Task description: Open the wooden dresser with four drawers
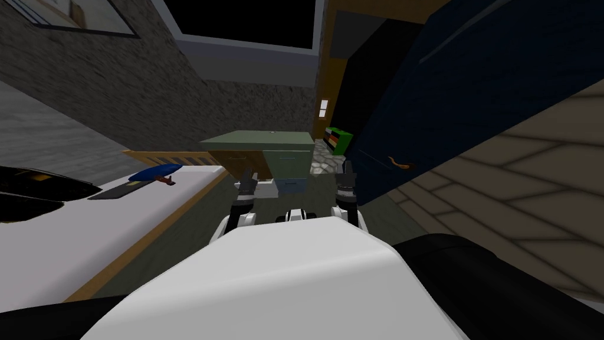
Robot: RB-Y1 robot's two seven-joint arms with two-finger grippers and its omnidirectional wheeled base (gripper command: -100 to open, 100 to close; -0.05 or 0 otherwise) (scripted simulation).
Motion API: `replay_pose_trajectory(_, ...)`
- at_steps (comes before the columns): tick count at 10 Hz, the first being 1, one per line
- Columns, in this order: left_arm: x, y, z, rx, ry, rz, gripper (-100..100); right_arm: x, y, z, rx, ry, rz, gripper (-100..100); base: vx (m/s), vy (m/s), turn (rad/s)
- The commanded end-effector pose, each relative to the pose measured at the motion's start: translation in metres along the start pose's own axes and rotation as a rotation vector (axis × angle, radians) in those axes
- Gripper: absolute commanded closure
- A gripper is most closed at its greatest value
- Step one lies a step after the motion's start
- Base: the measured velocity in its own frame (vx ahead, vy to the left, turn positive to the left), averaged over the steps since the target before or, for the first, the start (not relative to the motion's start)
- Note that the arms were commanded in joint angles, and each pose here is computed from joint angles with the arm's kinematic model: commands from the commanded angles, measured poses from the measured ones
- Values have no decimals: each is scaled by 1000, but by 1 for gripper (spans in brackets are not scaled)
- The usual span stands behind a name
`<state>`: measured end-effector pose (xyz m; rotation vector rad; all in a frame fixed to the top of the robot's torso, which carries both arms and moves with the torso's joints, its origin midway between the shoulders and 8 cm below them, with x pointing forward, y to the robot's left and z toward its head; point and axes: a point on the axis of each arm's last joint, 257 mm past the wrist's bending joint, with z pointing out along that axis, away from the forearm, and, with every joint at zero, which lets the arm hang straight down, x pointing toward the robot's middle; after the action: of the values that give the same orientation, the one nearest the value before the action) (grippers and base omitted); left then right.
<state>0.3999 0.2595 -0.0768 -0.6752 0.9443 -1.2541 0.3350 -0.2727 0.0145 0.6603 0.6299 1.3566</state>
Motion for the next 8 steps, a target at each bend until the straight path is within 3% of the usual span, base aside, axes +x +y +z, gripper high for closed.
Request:
replay_pose_trajectory(1, 3, 24, 1, -51, 5, -4, -100, 0, 0, 0, 0, 0, 0, 0, 114, -16, -42)
replay_pose_trajectory(8, 17, 84, -1, -175, 11, -25, -100, 0, 0, 0, 0, 0, 0, 0, 123, -27, -37)
